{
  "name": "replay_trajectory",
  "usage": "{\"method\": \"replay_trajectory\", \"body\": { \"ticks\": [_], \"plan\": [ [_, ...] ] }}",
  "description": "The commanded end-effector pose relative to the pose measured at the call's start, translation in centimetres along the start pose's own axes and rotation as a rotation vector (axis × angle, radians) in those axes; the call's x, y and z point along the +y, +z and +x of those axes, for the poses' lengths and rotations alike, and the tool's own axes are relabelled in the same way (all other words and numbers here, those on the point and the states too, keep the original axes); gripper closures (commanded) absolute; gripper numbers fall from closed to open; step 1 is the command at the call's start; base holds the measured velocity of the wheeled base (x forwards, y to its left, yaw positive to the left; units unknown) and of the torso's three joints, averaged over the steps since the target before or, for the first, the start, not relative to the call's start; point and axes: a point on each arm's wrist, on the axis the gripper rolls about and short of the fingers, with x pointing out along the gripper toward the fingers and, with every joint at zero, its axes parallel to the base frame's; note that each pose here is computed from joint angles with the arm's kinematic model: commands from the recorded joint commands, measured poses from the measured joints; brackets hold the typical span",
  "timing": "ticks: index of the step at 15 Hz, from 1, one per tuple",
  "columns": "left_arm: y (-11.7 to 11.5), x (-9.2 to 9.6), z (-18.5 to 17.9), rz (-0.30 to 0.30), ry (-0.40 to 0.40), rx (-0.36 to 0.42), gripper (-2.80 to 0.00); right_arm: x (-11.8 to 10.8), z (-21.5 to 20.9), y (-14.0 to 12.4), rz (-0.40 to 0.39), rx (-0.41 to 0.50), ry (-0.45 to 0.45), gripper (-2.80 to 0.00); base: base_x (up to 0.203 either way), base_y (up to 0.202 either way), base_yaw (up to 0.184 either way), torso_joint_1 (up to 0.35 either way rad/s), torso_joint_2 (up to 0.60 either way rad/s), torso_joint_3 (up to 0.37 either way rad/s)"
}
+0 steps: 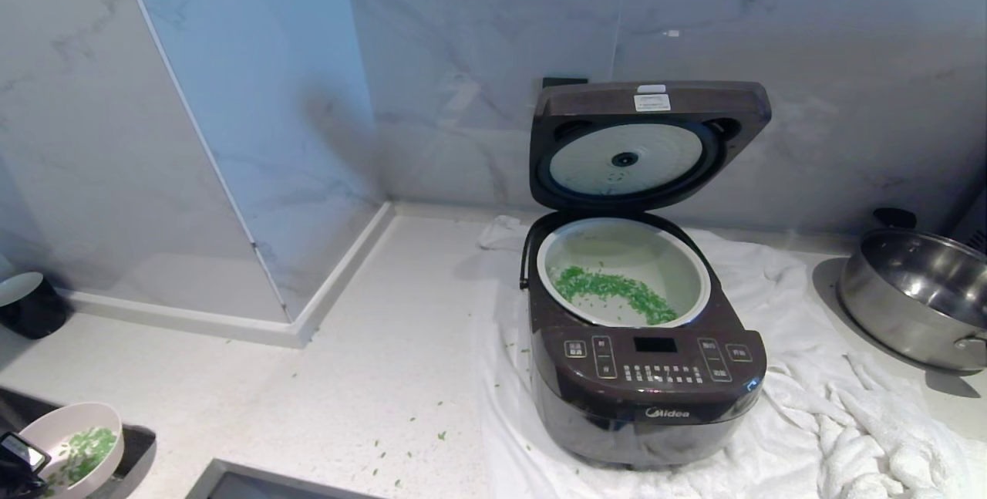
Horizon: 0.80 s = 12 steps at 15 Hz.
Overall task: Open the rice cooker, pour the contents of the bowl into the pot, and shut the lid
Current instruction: Fill a bowl with water from the tap
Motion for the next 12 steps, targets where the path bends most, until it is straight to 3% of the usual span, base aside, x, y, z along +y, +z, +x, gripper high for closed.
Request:
{"method": "replay_trajectory", "body": {
  "ticks": [1, 6, 12],
  "plan": [
    [1.3, 1.1, 1.3, -0.050, 0.029, -0.013, 0.00, 0.0, 0.0, 0.0, 0.000, 0.000, 0.001, 0.00, 0.000, 0.000, 0.000, 0.000, 0.00, 0.000],
    [4.6, 3.2, 2.8, -0.132, 0.063, -0.083, 0.00, 0.0, 0.0, 0.0, 0.000, 0.000, 0.000, 0.00, 0.000, 0.000, 0.000, 0.000, 0.00, 0.000],
    [5.7, 6.1, 5.6, -0.210, 0.141, -0.070, 0.00, 0.0, 0.0, 0.0, 0.000, 0.000, 0.000, 0.00, 0.000, 0.000, 0.000, 0.000, 0.00, 0.000]
  ]
}}
